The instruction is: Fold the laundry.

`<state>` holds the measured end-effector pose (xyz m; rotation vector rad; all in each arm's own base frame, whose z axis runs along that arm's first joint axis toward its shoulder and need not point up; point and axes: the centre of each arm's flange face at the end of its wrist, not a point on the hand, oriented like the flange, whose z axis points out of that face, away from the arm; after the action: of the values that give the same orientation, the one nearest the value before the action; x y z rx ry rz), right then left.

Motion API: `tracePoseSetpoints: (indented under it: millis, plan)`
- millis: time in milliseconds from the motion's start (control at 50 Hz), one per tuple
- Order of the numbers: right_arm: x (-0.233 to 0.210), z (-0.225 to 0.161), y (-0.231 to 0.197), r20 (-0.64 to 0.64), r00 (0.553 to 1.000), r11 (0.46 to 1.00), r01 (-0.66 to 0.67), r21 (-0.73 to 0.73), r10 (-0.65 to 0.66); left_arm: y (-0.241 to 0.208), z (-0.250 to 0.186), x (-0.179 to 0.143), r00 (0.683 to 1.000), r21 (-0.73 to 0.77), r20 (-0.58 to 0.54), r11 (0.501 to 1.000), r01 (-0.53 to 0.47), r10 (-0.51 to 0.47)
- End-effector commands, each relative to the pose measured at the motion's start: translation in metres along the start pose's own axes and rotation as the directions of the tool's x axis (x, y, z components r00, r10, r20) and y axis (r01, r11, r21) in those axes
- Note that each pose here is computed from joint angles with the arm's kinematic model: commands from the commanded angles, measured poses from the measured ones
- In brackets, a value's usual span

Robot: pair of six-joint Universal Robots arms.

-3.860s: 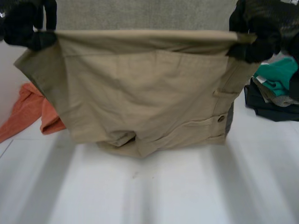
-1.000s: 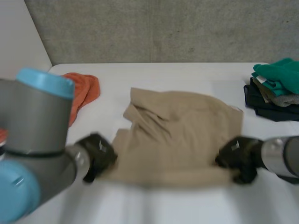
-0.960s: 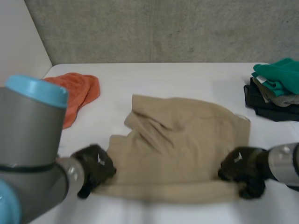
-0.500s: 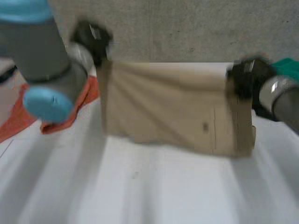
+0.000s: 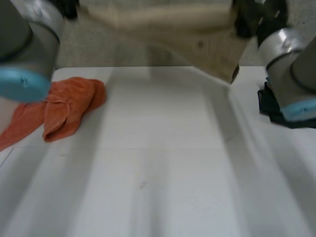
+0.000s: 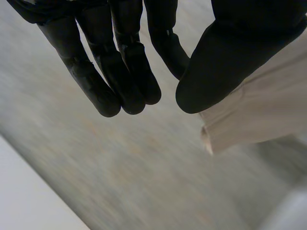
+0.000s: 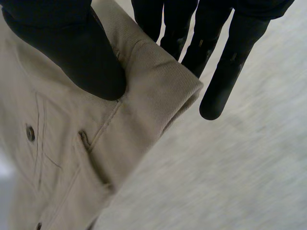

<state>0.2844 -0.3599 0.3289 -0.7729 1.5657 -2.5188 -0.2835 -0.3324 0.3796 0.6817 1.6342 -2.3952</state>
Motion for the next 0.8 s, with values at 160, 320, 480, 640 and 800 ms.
tracePoseSetpoints:
  millis: [160, 320, 480, 640, 800]
  plan:
    - [-0.076, -0.108, 0.146, 0.285, 0.953, 0.856, 0.061, -0.513, 0.103, 0.162, -0.091, 0.092, 0.93, -0.408, -0.366, 0.891, -0.2, 0.041]
    - [-0.076, -0.148, 0.114, 0.374, 0.917, 0.775, 0.134, -0.618, 0.14, 0.154, -0.128, 0.077, 0.889, -0.453, -0.452, 0.841, -0.295, 0.068]
    - [-0.066, -0.197, 0.056, 0.562, 0.797, 0.651, 0.309, -0.694, 0.222, 0.122, -0.19, 0.066, 0.776, -0.501, -0.63, 0.747, -0.437, 0.032]
    - [-0.05, -0.229, 0.048, 0.728, 0.626, 0.54, 0.523, -0.659, 0.282, 0.103, -0.239, 0.066, 0.622, -0.463, -0.783, 0.671, -0.58, -0.003]
    - [-0.046, -0.222, 0.061, 0.697, 0.669, 0.571, 0.476, -0.669, 0.258, 0.076, -0.211, 0.067, 0.67, -0.389, -0.738, 0.764, -0.515, 0.076]
